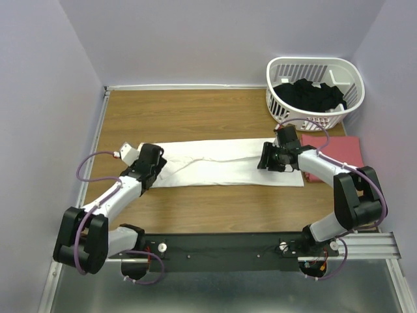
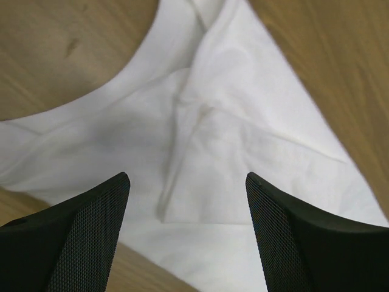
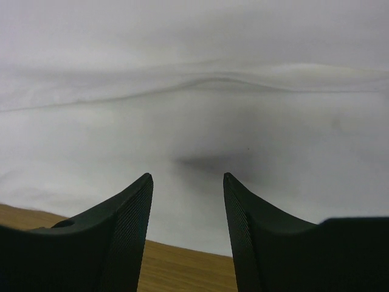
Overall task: Fold and stack the t-shirts
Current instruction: Fold the tshirt
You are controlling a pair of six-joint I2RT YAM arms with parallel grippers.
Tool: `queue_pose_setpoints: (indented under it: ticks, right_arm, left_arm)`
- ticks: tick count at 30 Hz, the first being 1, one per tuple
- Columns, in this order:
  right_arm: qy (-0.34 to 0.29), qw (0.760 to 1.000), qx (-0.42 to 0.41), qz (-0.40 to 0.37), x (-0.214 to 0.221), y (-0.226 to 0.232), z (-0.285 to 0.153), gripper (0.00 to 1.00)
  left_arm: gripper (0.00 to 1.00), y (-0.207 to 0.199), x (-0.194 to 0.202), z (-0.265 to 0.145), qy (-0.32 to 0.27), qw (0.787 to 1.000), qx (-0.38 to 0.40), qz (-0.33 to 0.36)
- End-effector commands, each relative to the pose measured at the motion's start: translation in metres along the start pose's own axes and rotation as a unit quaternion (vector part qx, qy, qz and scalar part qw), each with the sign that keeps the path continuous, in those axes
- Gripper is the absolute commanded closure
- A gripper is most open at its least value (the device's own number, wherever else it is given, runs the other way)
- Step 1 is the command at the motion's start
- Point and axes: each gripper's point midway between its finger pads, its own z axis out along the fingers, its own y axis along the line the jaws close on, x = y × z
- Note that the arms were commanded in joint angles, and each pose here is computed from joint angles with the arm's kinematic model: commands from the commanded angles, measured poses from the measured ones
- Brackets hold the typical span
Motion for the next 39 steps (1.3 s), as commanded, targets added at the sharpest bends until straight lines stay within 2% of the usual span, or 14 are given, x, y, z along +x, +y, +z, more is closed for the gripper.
queue_pose_setpoints:
  ticks: [1, 7, 12, 15, 20, 21, 22, 26, 30, 32, 35, 36, 39]
  right_arm:
    - [-0.019, 0.998, 0.067, 0.007, -0.004, -0.025, -0.005, 0.43]
    - [0.003, 0.994, 0.105, 0.013, 0.008, -0.042, 0.005, 0.42]
    - [0.054, 0.996, 0.066, 0.041, 0.039, -0.031, 0.012, 0.42]
    - [0.085, 0.994, 0.042, 0.054, 0.063, -0.023, 0.007, 0.41]
    - [0.14, 0.988, 0.009, 0.061, 0.109, -0.002, -0.007, 0.38]
    - [0.156, 0.986, -0.012, 0.049, 0.122, 0.012, -0.012, 0.37]
    - [0.167, 0.984, -0.018, 0.053, 0.131, 0.02, -0.014, 0.36]
    - [0.218, 0.974, -0.055, 0.007, 0.171, 0.064, -0.024, 0.32]
    - [0.232, 0.968, -0.097, -0.016, 0.173, 0.101, -0.032, 0.29]
    - [0.222, 0.967, -0.124, -0.028, 0.163, 0.115, -0.038, 0.29]
    - [0.155, 0.976, -0.135, -0.065, 0.122, 0.132, -0.053, 0.28]
    - [0.123, 0.983, -0.111, -0.079, 0.104, 0.129, -0.056, 0.28]
    - [0.069, 0.987, -0.076, -0.123, 0.075, 0.118, -0.059, 0.29]
  left_arm:
    - [0.16, 0.034, 0.007, 0.003, 0.01, 0.999, -0.038, -0.01]
    - [0.16, 0.047, -0.002, 0.025, 0.014, 0.998, -0.064, -0.023]
    - [0.17, 0.042, -0.01, 0.044, 0.027, 0.997, -0.075, -0.022]
    - [0.18, 0.035, -0.027, 0.062, 0.024, 0.995, -0.092, -0.018]
    - [0.19, -0.019, -0.061, 0.098, 0.026, 0.997, -0.075, 0.016]
    - [0.18, -0.019, -0.053, 0.113, 0.045, 0.995, -0.084, 0.031]
    - [0.19, -0.045, -0.069, 0.12, 0.036, 0.996, -0.062, 0.045]
    - [0.2, -0.076, -0.075, 0.155, 0.05, 0.994, -0.049, 0.082]
    - [0.2, -0.111, -0.089, 0.185, 0.041, 0.99, -0.017, 0.132]
    - [0.19, -0.13, -0.099, 0.196, 0.038, 0.986, -0.005, 0.16]
    - [0.17, -0.15, -0.13, 0.187, -0.002, 0.985, 0.0, 0.174]
    - [0.17, -0.159, -0.151, 0.174, -0.031, 0.984, 0.003, 0.175]
    - [0.16, -0.178, -0.18, 0.142, -0.079, 0.982, 0.012, 0.171]
